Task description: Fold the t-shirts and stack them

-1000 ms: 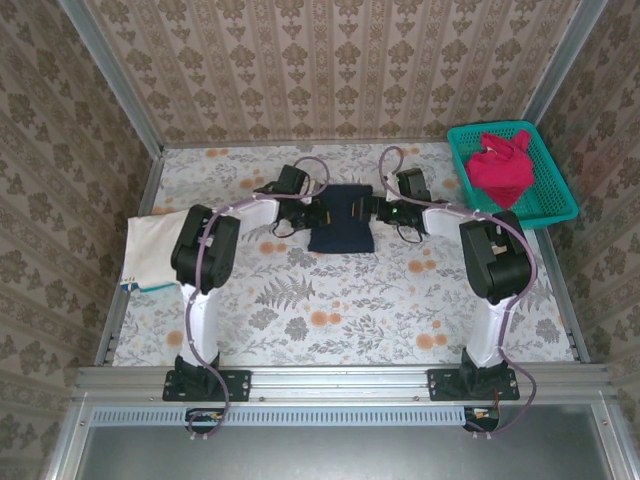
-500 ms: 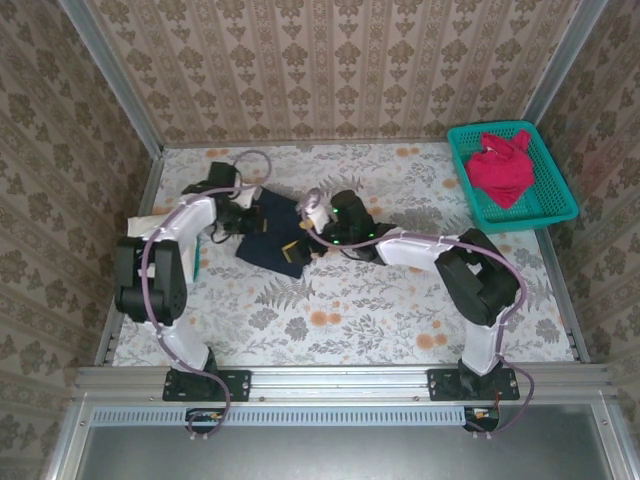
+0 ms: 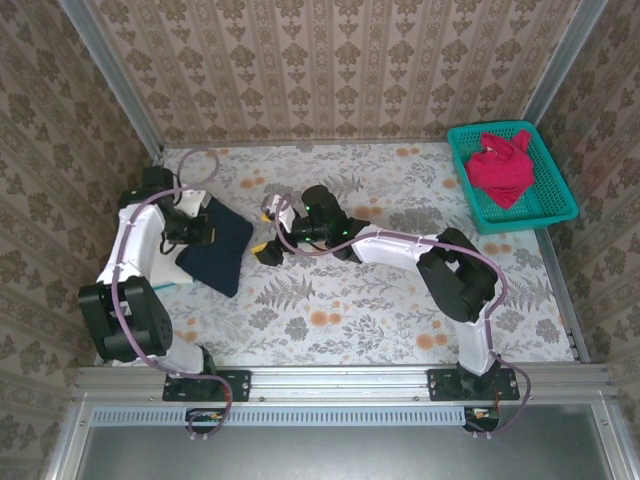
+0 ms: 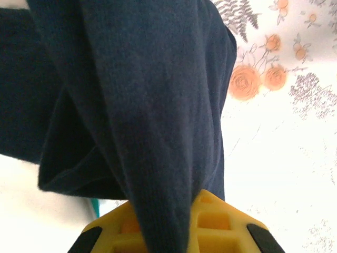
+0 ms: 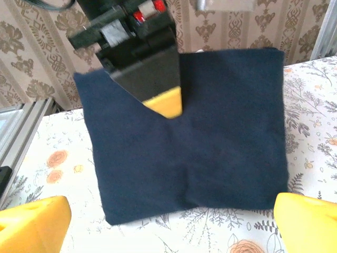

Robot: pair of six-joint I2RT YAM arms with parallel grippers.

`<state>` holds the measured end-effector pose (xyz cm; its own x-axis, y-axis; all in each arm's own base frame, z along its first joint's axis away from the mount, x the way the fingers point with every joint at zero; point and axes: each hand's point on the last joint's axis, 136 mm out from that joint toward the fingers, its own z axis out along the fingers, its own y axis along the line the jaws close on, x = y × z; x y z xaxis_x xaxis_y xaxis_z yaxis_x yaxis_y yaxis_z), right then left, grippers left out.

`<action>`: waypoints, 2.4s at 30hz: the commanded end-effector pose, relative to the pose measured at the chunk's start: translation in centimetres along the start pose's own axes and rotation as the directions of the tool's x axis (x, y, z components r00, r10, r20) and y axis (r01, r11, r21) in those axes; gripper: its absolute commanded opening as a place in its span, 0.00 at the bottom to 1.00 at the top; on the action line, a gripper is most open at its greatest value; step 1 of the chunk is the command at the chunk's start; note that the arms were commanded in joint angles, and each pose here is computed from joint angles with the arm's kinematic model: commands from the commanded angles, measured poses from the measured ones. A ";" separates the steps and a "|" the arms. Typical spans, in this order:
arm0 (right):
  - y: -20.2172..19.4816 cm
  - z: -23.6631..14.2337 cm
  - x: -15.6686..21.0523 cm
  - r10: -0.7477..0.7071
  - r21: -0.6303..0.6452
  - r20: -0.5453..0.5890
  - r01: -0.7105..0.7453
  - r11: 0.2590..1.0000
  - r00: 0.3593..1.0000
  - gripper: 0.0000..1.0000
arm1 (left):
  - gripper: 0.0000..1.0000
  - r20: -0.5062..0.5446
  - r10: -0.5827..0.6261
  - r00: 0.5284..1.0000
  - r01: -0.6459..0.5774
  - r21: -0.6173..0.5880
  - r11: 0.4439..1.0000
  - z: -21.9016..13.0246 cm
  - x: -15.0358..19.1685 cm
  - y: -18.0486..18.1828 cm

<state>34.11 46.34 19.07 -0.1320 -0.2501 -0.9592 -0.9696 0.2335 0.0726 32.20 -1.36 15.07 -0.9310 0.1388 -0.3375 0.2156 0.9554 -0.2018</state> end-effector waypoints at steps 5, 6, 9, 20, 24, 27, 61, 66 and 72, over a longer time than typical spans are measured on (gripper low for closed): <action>0.1 0.1 0.8 -0.021 -0.016 -0.021 0.020 1.000 1.000 1.00 | 0.00 0.026 0.034 0.999 -0.033 -0.046 0.998 -5.1 0.3 2.4; 0.0 0.1 0.9 -0.018 -0.013 -0.019 0.018 1.000 1.000 1.00 | 0.00 0.045 0.032 0.999 -0.030 -0.037 0.999 -5.6 0.0 2.6; -0.1 0.1 1.3 -0.010 -0.004 -0.020 0.010 1.000 1.000 1.00 | 0.00 0.088 0.026 0.996 -0.023 -0.043 0.999 -7.2 -0.7 3.5; -0.5 -0.2 2.3 0.004 0.007 -0.033 -0.004 1.000 0.999 1.00 | 0.00 0.091 0.003 0.996 0.010 -0.144 0.989 -9.4 -1.0 7.3; -0.8 -0.1 2.6 0.015 0.006 -0.038 -0.015 1.000 0.999 1.00 | 0.00 0.125 -0.025 0.992 0.046 -0.166 0.985 -9.8 -1.4 8.8; -0.8 0.2 2.9 0.026 -0.003 -0.038 -0.026 1.000 0.999 1.00 | 0.00 0.131 -0.049 0.990 0.071 -0.171 0.983 -9.7 -1.3 9.8; -1.2 1.1 4.9 0.110 -0.032 -0.035 -0.112 0.993 0.993 1.00 | 0.31 0.030 -0.385 0.922 0.381 -0.238 0.893 -1.8 2.5 19.1; -1.6 0.8 4.7 0.119 -0.024 -0.027 -0.120 0.993 0.992 1.00 | 0.68 -0.016 -0.402 0.915 0.378 -0.312 0.872 -1.7 3.0 18.8; -1.7 0.7 4.8 0.122 -0.023 -0.034 -0.122 0.992 0.992 1.00 | 1.00 0.108 -0.366 0.924 0.378 -0.386 0.841 -3.8 0.1 17.6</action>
<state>35.55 45.45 13.16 -0.2727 -0.2755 -0.9218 -0.9430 0.2664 0.1993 34.46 16.65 12.00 -0.9368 -0.2328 -0.2611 -0.2407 0.9706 -0.0016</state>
